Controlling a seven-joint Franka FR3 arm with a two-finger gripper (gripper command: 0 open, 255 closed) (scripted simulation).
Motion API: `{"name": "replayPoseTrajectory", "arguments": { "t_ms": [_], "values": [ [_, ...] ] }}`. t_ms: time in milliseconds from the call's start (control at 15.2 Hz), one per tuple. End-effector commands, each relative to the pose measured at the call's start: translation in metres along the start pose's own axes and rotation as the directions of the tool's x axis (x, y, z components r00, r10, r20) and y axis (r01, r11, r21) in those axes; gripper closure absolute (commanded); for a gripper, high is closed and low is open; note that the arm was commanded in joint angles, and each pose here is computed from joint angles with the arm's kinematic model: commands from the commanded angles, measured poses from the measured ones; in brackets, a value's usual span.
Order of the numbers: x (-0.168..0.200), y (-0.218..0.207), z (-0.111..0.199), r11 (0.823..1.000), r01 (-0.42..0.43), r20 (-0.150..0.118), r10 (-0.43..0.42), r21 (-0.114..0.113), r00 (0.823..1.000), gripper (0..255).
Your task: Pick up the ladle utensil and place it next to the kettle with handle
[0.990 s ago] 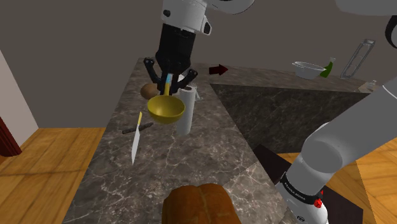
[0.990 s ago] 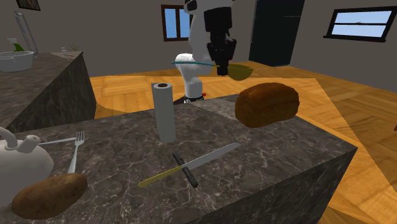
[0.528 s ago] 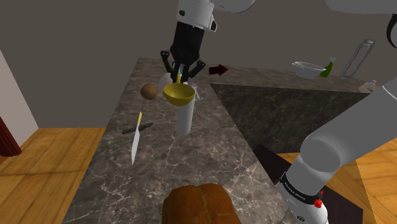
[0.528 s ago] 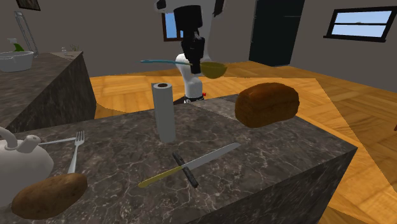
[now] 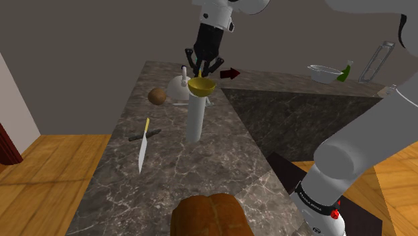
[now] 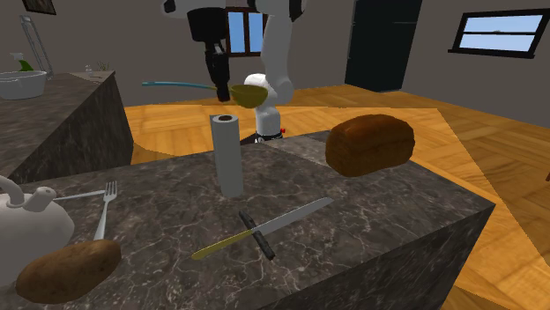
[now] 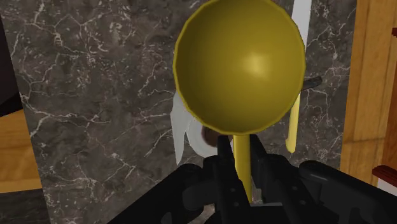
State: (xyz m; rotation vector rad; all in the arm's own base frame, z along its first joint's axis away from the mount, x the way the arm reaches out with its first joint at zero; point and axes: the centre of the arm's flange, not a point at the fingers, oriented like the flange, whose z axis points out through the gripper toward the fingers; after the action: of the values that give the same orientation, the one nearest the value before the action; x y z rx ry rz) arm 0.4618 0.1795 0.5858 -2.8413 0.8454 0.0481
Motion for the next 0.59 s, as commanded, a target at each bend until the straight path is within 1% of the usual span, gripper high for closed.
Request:
{"name": "replayPoseTrajectory", "arguments": {
  "t_ms": [0,528],
  "values": [
    [0.024,0.012,-0.001,1.000,0.001,0.000,-0.001,0.000,1.000,255],
    [0.117,0.059,-0.017,1.000,0.001,0.000,-0.001,0.000,1.000,255]
  ]
}}
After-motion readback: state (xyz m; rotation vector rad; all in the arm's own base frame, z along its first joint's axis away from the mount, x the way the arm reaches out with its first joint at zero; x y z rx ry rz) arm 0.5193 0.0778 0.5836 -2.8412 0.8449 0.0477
